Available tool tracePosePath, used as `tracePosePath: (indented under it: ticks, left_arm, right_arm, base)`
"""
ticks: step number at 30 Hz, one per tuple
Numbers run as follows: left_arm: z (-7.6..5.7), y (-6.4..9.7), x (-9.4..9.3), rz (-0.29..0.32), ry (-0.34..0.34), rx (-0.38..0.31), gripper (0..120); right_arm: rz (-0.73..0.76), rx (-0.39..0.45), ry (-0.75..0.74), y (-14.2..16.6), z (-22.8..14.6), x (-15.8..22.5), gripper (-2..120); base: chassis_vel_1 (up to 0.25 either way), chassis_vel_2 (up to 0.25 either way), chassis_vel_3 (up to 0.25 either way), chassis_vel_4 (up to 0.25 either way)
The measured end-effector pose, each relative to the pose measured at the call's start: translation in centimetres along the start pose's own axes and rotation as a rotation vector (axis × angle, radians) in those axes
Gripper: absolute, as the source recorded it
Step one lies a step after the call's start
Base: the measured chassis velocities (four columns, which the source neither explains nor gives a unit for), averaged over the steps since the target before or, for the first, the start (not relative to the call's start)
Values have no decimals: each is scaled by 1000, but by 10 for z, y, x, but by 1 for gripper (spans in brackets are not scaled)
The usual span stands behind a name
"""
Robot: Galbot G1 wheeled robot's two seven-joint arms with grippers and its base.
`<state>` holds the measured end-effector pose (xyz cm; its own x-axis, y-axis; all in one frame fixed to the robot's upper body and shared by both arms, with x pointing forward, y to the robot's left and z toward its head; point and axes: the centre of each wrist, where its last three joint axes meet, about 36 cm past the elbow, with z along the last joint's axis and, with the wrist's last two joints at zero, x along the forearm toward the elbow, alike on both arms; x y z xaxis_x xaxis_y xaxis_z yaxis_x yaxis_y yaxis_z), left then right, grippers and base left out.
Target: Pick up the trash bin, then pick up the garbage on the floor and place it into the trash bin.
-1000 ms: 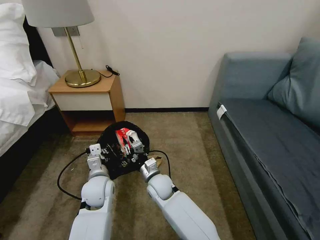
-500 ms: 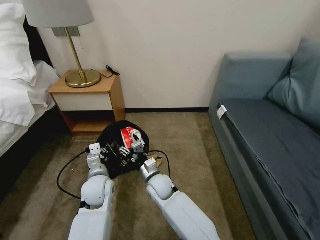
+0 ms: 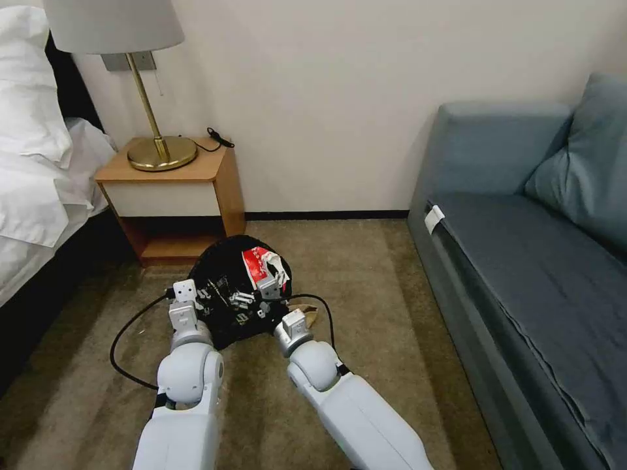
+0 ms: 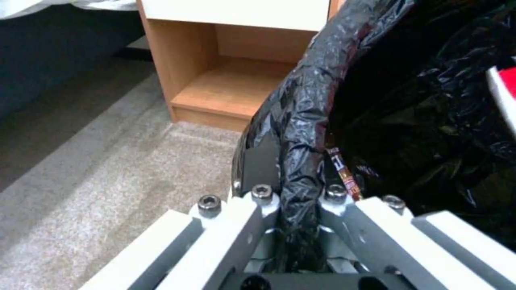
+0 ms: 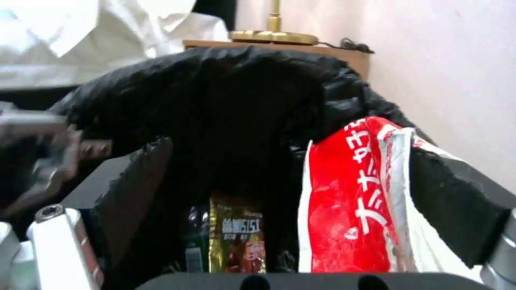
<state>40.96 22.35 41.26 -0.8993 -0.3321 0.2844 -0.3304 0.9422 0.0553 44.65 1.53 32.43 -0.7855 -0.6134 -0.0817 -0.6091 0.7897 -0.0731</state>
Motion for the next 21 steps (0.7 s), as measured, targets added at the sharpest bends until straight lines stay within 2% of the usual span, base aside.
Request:
tracePosePath:
  ticks: [2, 3, 5, 6, 8, 9, 11, 15, 17, 19, 20, 21]
  left_arm:
    - [0, 0, 0, 0, 0, 0, 1]
    - [0, 0, 0, 0, 0, 0, 1]
    - [0, 1, 0, -2, 0, 0, 1]
    - [0, 1, 0, -2, 0, 0, 1]
    - [0, 1, 0, -3, 0, 0, 1]
    - [0, 1, 0, -3, 0, 0, 1]
    - [0, 2, 0, -5, 0, 1, 1]
    - [-1, 2, 0, -6, -1, 2, 1]
    - [-2, 2, -1, -7, -2, 2, 1]
    - [-2, 2, -1, -7, -2, 2, 1]
    - [-3, 2, -2, -6, -2, 2, 1]
    - [-3, 2, -2, -6, -2, 2, 1]
  right_arm:
    - [-30, 60, -18, -4, 2, -2, 100]
    - [-30, 60, -18, -4, 2, -2, 100]
    - [-53, 130, -49, -10, 0, -8, 100]
    - [-53, 130, -49, -10, 0, -8, 100]
    - [-79, 213, -80, -17, -3, -16, 100]
    - [-79, 213, -80, -17, -3, -16, 100]
    - [-89, 269, -98, -23, -7, -23, 100]
    - [-97, 280, -94, -22, -5, -24, 100]
    - [-120, 333, -86, -22, 2, -21, 100]
    - [-126, 347, -86, -22, 4, -21, 100]
    - [-151, 393, -80, -25, 10, -19, 100]
    - [-151, 393, -80, -25, 10, -19, 100]
  base:
    - [0, 0, 0, 0]
    - [0, 0, 0, 0]
    - [0, 0, 0, 0]
    - [0, 0, 0, 0]
    - [0, 0, 0, 0]
    - [0, 0, 0, 0]
    - [0, 0, 0, 0]
    - [0, 0, 0, 0]
    - [0, 0, 0, 0]
    - [0, 0, 0, 0]
    - [0, 0, 0, 0]
    - [0, 0, 0, 0]
